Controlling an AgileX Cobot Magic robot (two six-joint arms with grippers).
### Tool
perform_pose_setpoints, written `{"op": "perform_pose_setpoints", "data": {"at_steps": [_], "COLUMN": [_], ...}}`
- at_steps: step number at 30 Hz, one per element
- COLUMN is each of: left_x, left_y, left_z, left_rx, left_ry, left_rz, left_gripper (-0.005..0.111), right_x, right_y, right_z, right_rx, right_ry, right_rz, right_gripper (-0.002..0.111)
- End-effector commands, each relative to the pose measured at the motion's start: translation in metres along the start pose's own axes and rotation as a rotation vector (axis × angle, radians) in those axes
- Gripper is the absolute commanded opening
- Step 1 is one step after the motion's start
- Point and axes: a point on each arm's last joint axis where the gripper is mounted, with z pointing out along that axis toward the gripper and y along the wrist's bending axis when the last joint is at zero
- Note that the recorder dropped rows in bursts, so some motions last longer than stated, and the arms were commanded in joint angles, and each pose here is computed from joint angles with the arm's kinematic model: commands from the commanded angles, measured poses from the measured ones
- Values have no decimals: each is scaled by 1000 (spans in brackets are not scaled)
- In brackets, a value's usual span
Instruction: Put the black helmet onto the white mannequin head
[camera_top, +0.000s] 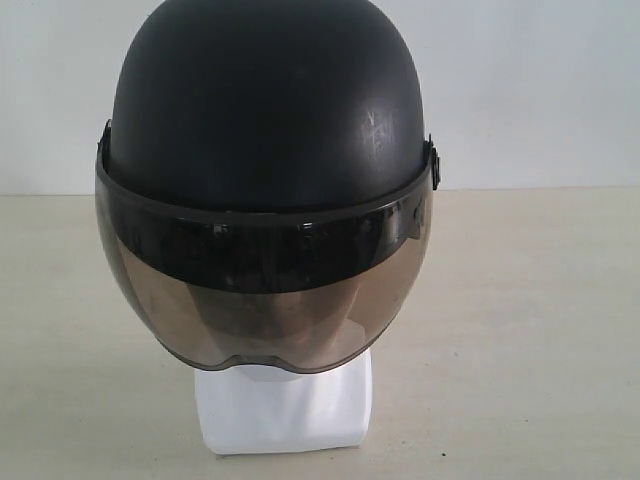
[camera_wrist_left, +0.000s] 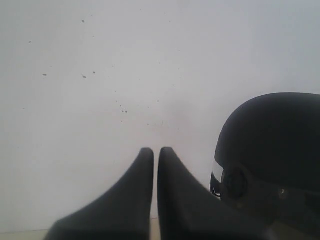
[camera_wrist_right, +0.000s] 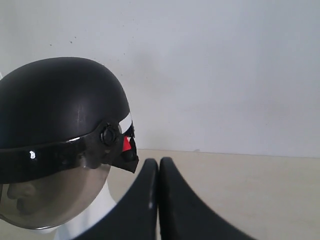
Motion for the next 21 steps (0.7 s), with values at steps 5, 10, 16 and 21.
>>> {"op": "perform_pose_setpoints", "data": {"at_steps": [5,10,16,21], "left_x": [0,0,0,0], "left_y": [0,0,0,0], "left_z": [-1,-1,-1,-1], "left_rx": [5,5,5,5], "left_ry": [-3,-3,-3,-3], "left_rz": [-18,-18,-18,-18], "left_gripper": [4,4,4,4], "right_x": [6,23,42,65], "right_y": [-2,-10,-19,-26], "right_z": [2,10,19,27], "right_rx": [151,404,514,498], "right_ry": [-39,-74,-143,-112], "right_rz": [-49,-49,-57,-70], "right_gripper": [0,0,0,0]}}
